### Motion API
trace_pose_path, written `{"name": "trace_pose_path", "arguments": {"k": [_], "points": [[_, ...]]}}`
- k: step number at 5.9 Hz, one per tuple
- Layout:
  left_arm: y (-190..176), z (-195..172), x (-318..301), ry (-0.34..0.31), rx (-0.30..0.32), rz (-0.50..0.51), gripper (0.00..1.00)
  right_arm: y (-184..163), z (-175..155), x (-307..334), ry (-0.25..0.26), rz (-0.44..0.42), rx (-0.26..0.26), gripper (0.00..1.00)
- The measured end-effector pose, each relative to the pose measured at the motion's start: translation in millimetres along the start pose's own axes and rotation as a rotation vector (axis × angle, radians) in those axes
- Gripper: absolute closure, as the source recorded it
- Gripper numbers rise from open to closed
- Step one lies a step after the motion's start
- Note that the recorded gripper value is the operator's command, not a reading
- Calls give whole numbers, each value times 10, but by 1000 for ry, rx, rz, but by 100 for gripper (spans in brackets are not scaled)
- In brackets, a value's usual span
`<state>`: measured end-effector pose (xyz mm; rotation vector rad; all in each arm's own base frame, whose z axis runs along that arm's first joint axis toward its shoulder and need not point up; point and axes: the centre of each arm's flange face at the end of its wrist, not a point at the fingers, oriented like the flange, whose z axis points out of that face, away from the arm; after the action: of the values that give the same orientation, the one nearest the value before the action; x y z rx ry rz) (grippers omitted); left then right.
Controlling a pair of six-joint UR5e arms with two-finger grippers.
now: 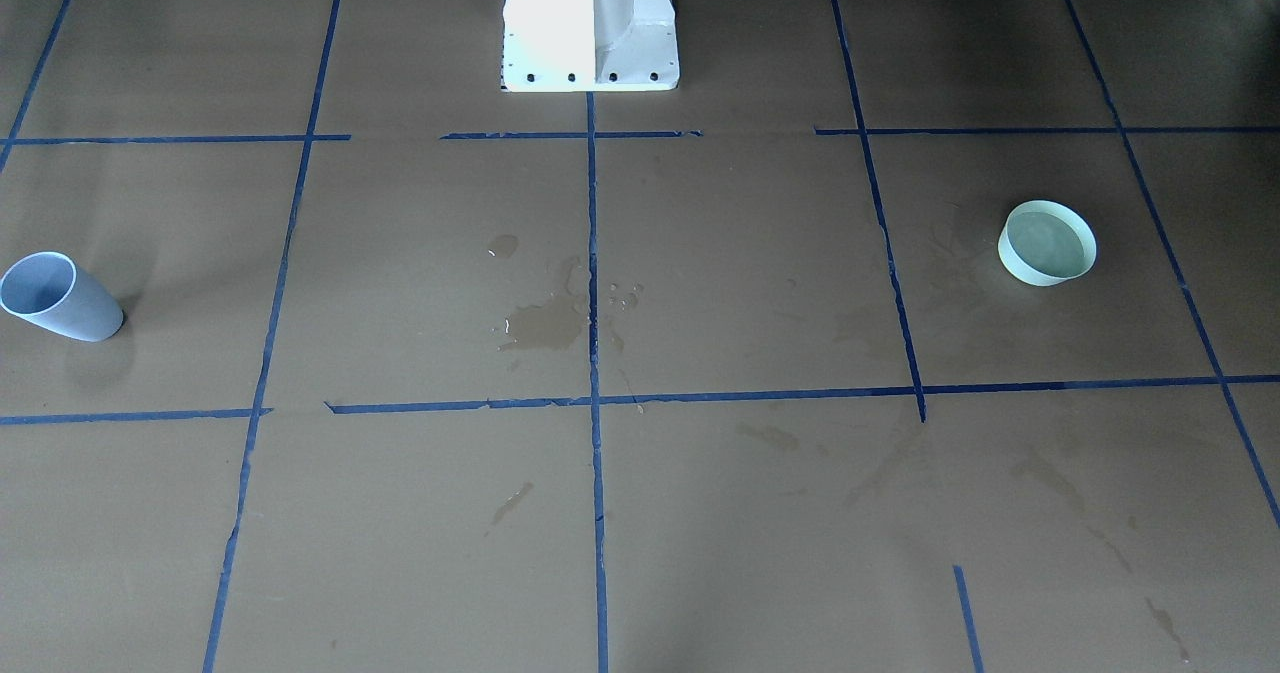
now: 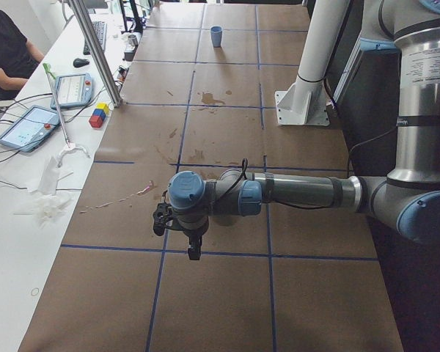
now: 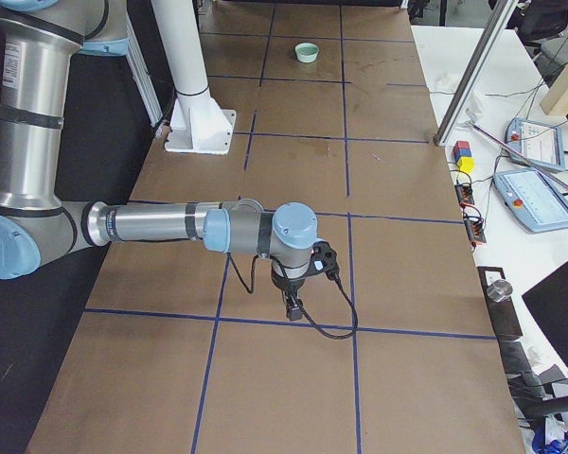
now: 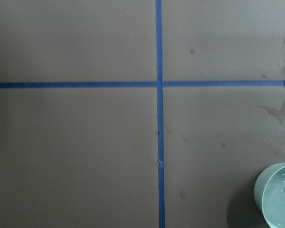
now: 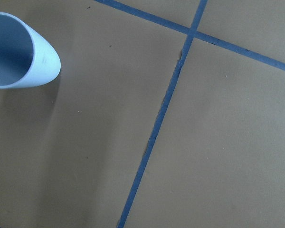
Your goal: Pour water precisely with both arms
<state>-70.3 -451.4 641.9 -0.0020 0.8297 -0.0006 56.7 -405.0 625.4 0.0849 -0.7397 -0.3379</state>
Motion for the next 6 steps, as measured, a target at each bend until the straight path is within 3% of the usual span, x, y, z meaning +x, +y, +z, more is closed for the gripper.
{"name": "trace_pose_path", "arguments": {"k": [6], "points": [[111,111,266,-40,-24,70,0,193,163,75,-24,34,-31,0]]}}
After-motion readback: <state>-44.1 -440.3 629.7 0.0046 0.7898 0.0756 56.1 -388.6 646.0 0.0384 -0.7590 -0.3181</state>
